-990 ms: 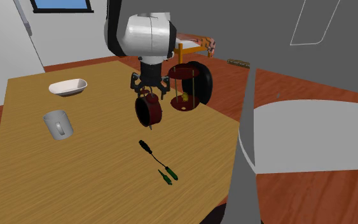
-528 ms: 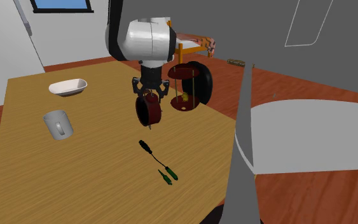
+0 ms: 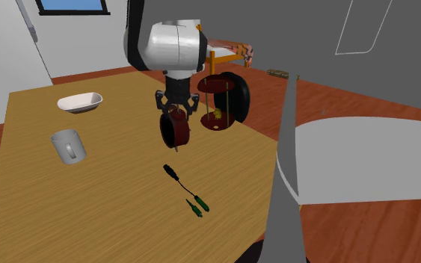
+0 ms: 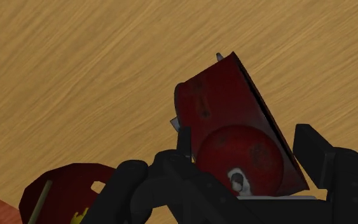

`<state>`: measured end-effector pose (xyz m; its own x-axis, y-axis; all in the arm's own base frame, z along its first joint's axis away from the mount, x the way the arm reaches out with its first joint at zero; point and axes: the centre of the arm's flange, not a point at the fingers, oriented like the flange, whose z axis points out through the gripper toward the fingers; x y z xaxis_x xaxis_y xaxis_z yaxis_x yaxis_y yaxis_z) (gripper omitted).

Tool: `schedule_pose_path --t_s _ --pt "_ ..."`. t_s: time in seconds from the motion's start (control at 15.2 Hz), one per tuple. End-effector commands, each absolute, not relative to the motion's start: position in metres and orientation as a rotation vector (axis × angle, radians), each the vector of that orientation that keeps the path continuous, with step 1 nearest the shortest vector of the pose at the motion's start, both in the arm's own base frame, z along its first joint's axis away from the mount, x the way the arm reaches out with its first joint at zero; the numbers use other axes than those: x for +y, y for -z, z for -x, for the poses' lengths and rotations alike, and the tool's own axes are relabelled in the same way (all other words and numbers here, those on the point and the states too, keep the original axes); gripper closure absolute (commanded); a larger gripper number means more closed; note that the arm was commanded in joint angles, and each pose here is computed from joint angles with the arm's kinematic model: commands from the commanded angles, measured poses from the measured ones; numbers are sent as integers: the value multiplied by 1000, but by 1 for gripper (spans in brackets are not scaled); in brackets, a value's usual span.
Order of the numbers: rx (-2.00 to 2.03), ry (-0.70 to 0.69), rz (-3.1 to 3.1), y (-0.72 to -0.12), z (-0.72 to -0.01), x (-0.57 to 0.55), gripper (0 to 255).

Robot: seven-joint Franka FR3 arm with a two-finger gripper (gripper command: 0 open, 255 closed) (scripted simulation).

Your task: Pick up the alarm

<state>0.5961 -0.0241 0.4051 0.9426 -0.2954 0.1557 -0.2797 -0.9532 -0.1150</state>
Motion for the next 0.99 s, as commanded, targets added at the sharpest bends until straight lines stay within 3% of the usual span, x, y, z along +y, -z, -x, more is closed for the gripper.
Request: schedule_pose_path --t_s 0.0,0.92 --pt "446 260 3007 -412 -596 -24 255" --pt "446 260 3007 -482 -596 -24 255"
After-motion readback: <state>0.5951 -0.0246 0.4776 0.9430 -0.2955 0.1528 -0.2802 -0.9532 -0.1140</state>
